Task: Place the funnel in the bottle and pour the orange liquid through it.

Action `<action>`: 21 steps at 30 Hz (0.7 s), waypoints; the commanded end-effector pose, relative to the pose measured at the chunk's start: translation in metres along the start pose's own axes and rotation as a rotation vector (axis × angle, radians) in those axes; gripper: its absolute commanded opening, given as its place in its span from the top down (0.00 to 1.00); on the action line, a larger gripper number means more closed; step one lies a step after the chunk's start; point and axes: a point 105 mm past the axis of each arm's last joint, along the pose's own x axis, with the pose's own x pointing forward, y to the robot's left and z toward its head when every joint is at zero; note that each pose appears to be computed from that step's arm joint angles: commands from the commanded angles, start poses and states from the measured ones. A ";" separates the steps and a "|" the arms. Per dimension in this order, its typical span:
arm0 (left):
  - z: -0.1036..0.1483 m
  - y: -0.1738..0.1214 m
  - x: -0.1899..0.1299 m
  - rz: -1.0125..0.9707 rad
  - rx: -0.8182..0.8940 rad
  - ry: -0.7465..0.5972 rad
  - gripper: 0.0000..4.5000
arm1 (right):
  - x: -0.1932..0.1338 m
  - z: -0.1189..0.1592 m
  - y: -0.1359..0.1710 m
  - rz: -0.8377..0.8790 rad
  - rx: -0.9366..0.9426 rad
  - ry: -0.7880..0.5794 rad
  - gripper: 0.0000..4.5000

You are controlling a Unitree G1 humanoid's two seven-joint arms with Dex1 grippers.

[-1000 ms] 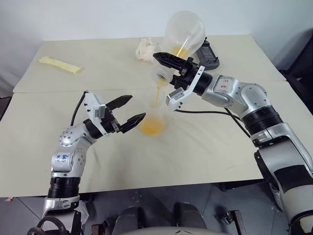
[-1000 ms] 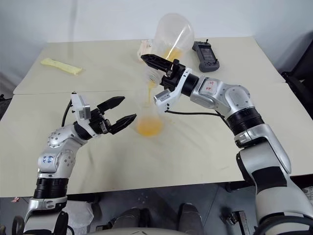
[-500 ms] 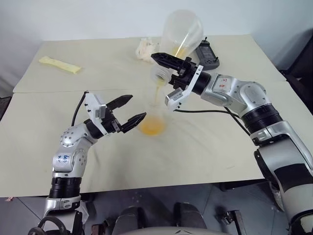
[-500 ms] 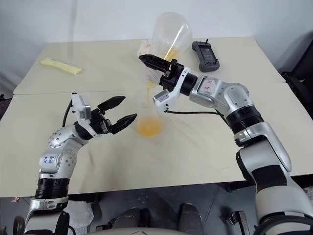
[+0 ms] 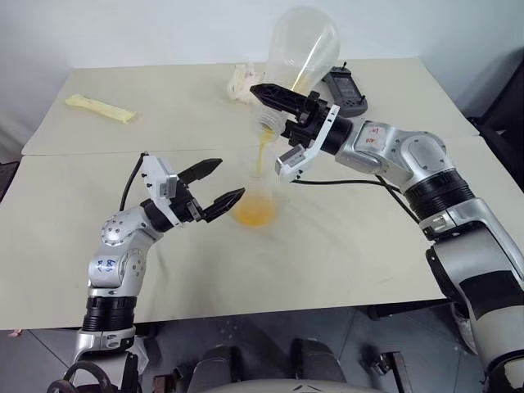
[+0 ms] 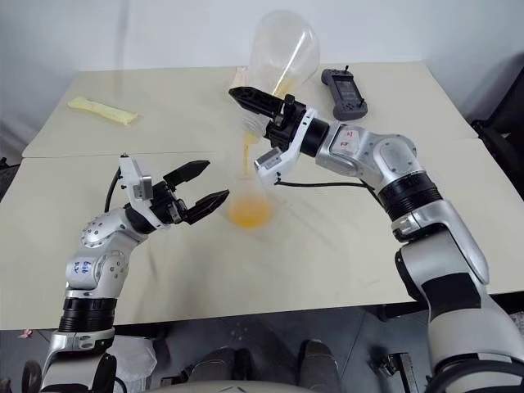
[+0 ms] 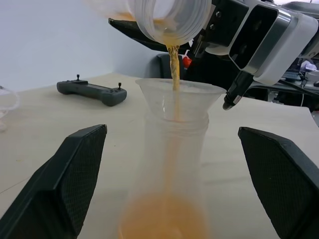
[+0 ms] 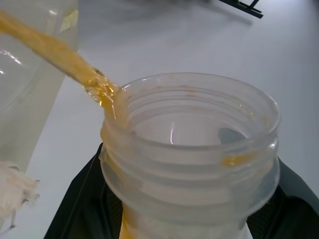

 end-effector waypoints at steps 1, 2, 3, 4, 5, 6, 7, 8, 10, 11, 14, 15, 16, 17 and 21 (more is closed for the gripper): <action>0.008 0.000 0.004 -0.012 0.035 -0.025 0.00 | 0.003 -0.006 -0.016 -0.036 -0.044 -0.009 0.43; 0.008 0.000 0.004 -0.012 0.036 -0.025 0.00 | 0.003 -0.006 -0.016 -0.036 -0.045 -0.010 0.43; 0.008 0.000 0.004 -0.013 0.036 -0.025 0.00 | 0.003 -0.006 -0.016 -0.037 -0.047 -0.011 0.43; 0.008 0.000 0.004 -0.014 0.037 -0.025 0.00 | 0.003 -0.006 -0.016 -0.038 -0.048 -0.012 0.43; 0.008 0.000 0.004 -0.014 0.037 -0.026 0.00 | 0.003 -0.006 -0.016 -0.038 -0.049 -0.012 0.43; 0.008 0.000 0.004 -0.014 0.037 -0.026 0.00 | 0.002 -0.006 -0.016 -0.039 -0.051 -0.011 0.43; 0.009 0.000 0.004 -0.015 0.037 -0.026 0.00 | 0.002 -0.006 -0.016 -0.039 -0.053 -0.011 0.43; 0.009 0.000 0.004 -0.015 0.037 -0.026 0.00 | 0.002 -0.007 -0.016 -0.039 -0.054 -0.009 0.43; 0.009 0.001 0.004 -0.017 0.038 -0.026 0.00 | 0.002 -0.007 -0.017 -0.043 -0.066 -0.009 0.43; 0.009 0.001 0.004 -0.018 0.038 -0.025 0.00 | 0.001 -0.008 -0.018 -0.044 -0.063 -0.007 0.43; 0.009 0.001 0.004 -0.021 0.038 -0.025 0.00 | 0.001 -0.008 -0.018 -0.045 -0.068 -0.009 0.43; 0.009 0.001 0.005 -0.021 0.038 -0.026 0.00 | 0.001 -0.008 -0.018 -0.047 -0.071 -0.010 0.43; 0.009 0.001 0.005 -0.022 0.037 -0.026 0.00 | 0.001 -0.008 -0.019 -0.049 -0.072 -0.010 0.43; 0.009 0.001 0.005 -0.023 0.037 -0.025 0.00 | 0.001 -0.008 -0.019 -0.050 -0.073 -0.010 0.43; 0.010 0.001 0.005 -0.024 0.039 -0.025 0.00 | 0.001 -0.008 -0.020 -0.054 -0.081 -0.011 0.43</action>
